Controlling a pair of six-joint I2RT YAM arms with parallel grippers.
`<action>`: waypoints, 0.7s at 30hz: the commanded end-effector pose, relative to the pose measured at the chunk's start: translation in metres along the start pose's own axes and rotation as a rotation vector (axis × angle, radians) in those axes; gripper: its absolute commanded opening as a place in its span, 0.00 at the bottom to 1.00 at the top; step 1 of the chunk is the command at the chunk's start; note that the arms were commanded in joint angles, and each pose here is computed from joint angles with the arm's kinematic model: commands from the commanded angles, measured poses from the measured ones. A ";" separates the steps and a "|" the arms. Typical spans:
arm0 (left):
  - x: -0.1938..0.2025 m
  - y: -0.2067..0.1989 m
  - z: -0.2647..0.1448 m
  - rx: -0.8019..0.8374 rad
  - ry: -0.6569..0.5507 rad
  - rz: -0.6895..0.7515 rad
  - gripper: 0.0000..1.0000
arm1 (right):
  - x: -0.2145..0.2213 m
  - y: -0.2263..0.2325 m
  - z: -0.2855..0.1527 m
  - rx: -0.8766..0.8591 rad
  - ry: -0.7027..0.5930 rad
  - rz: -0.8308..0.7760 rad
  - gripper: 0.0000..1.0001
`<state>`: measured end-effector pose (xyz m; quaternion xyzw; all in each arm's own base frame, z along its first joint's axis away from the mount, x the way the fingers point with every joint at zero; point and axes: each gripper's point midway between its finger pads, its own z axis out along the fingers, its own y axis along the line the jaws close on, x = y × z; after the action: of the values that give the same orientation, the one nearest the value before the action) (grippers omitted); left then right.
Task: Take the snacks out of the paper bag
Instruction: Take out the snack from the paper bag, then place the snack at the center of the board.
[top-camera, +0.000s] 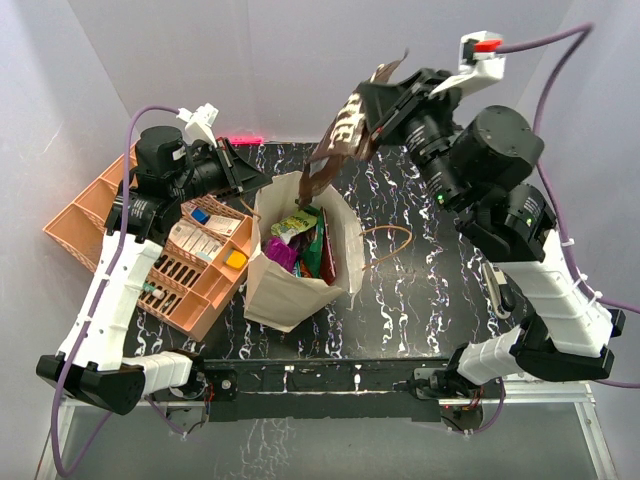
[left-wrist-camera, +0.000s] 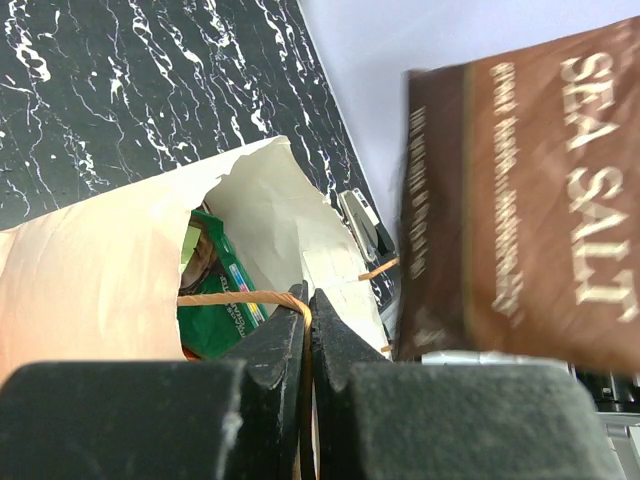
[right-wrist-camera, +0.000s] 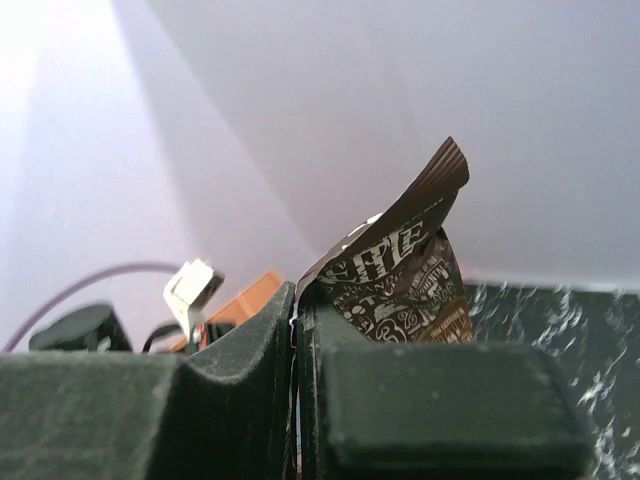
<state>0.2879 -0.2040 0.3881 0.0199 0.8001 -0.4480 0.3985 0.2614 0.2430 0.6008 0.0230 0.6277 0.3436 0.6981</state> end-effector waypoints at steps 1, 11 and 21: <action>-0.019 -0.028 -0.018 0.071 -0.081 0.068 0.00 | -0.083 -0.027 -0.002 0.186 -0.316 -0.126 0.07; -0.024 -0.035 -0.023 0.069 -0.090 0.076 0.00 | -0.078 -0.137 0.038 0.693 -0.431 -0.505 0.07; -0.024 -0.038 -0.025 0.073 -0.084 0.076 0.00 | 0.026 -0.294 0.090 0.771 -0.167 -0.434 0.07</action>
<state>0.2842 -0.2006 0.3907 0.0130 0.8063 -0.4404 0.3947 0.4474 0.0722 0.4858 0.1497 0.6306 -0.1589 0.7447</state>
